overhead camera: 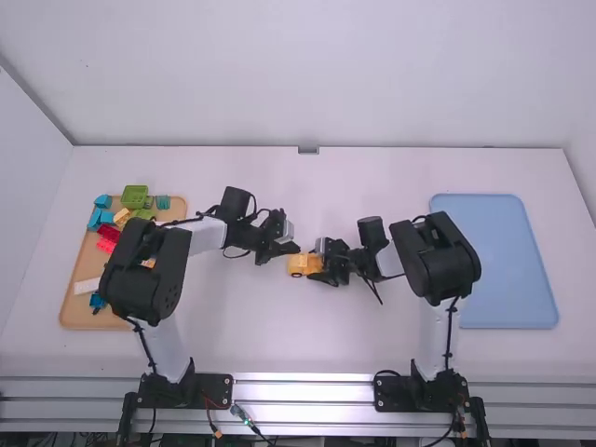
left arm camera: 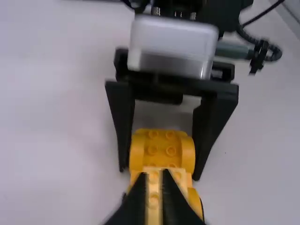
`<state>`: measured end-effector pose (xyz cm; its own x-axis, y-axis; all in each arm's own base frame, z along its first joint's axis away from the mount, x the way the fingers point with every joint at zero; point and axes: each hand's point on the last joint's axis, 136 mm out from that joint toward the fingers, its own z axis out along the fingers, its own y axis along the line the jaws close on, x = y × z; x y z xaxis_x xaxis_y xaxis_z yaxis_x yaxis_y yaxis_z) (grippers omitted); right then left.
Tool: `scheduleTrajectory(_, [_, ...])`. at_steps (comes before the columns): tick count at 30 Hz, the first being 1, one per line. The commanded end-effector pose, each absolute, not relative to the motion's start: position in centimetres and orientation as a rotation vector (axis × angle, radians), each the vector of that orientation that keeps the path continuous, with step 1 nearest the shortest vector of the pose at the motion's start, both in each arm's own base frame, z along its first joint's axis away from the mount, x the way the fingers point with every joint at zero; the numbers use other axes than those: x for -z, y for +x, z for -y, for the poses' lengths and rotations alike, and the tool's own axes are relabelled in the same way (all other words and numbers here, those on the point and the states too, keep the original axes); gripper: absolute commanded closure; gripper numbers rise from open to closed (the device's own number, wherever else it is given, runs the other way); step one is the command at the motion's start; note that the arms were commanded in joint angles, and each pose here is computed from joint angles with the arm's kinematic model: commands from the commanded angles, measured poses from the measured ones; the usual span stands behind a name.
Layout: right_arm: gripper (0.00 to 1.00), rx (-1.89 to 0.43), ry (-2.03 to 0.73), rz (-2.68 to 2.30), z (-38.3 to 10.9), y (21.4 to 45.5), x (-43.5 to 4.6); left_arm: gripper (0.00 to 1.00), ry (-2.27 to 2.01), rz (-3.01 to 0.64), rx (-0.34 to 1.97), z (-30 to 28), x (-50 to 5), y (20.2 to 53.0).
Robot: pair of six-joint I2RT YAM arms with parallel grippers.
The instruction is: Assemble lego blocks to make yellow taxi
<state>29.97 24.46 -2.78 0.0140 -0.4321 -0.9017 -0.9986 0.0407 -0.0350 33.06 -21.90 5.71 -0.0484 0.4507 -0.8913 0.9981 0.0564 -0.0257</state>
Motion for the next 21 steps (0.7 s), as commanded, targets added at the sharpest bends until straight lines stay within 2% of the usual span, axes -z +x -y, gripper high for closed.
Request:
scheduleTrajectory(1, [0.35,-0.924,-1.499,-1.541,-24.6,30.0,3.1,0.98,1.507,-1.511,0.982,23.3,-7.8,32.4])
scheduleTrajectory(9, [0.34,-0.923,-1.498,-1.542,-24.6,30.0,3.1,0.98,1.616,-1.685,0.835,23.3,-3.2,31.2])
scheduleTrajectory(21, [0.34,-0.924,-1.498,-1.542,-24.6,30.0,3.1,0.96,1.554,-1.75,0.834,21.6,-2.5,31.7])
